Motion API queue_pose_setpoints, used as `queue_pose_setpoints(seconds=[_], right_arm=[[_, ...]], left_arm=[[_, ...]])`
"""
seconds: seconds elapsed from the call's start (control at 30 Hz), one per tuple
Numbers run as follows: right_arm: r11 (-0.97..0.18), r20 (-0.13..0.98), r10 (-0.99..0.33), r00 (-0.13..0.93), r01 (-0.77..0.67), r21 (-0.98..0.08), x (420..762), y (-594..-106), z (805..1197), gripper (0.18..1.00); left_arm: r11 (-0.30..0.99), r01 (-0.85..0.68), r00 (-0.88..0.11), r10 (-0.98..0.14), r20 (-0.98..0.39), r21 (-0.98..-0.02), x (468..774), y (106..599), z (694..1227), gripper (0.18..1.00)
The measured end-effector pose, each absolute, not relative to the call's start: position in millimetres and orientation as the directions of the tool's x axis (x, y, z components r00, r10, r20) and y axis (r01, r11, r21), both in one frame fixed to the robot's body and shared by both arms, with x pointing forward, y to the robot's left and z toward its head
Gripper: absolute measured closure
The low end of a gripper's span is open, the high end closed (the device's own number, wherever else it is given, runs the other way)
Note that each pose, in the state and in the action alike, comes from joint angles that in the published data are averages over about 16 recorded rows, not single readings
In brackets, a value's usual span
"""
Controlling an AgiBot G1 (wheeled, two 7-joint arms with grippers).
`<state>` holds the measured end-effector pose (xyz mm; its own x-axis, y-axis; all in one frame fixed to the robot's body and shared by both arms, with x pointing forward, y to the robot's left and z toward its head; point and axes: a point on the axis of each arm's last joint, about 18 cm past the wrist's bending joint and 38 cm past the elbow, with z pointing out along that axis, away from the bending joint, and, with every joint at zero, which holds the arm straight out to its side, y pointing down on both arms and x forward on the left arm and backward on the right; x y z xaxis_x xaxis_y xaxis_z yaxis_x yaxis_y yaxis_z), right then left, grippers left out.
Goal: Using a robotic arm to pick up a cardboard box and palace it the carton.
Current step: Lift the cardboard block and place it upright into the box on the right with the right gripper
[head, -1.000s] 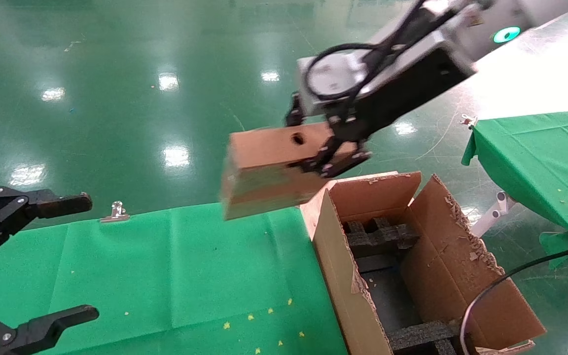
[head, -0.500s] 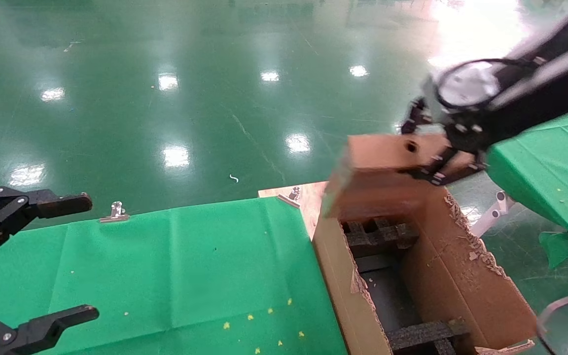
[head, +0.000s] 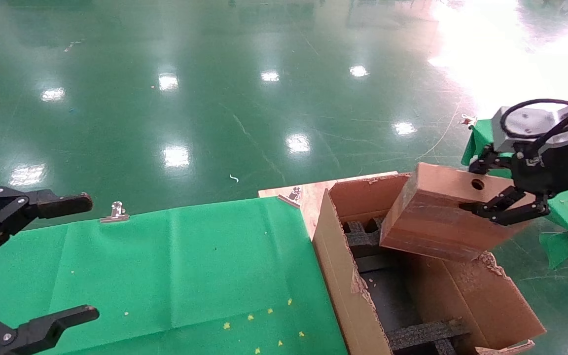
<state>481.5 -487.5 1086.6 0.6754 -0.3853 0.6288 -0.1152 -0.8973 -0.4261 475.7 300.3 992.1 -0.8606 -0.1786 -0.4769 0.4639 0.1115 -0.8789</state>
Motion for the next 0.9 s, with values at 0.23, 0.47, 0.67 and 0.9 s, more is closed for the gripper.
queue_pose_setpoints(seconds=[0.23, 0.47, 0.67, 0.9], right_arm=[[-0.75, 0.517, -0.63, 0.58, -0.28, -0.6, 475.4, -515.0, 1057.4, 0.772], [-0.572, 0.396, -0.802, 0.447, -0.386, -0.723, 463.8, -531.4, 1028.8, 0.773], [-0.471, 0.328, -0.869, 0.37, -0.416, -0.778, 454.8, -531.8, 1010.7, 0.774], [-0.429, 0.298, -0.891, 0.343, -0.416, -0.802, 450.5, -528.0, 1003.7, 0.776]], left_arm=[[0.112, 0.464, -0.861, -0.179, -0.477, -0.879, 475.7, 300.3, 992.1, 0.184], [0.112, 0.464, -0.861, -0.179, -0.477, -0.879, 475.7, 300.3, 992.1, 0.184], [0.111, 0.464, -0.861, -0.179, -0.477, -0.879, 475.7, 300.3, 992.1, 0.184], [0.111, 0.464, -0.861, -0.179, -0.477, -0.879, 475.7, 300.3, 992.1, 0.184]])
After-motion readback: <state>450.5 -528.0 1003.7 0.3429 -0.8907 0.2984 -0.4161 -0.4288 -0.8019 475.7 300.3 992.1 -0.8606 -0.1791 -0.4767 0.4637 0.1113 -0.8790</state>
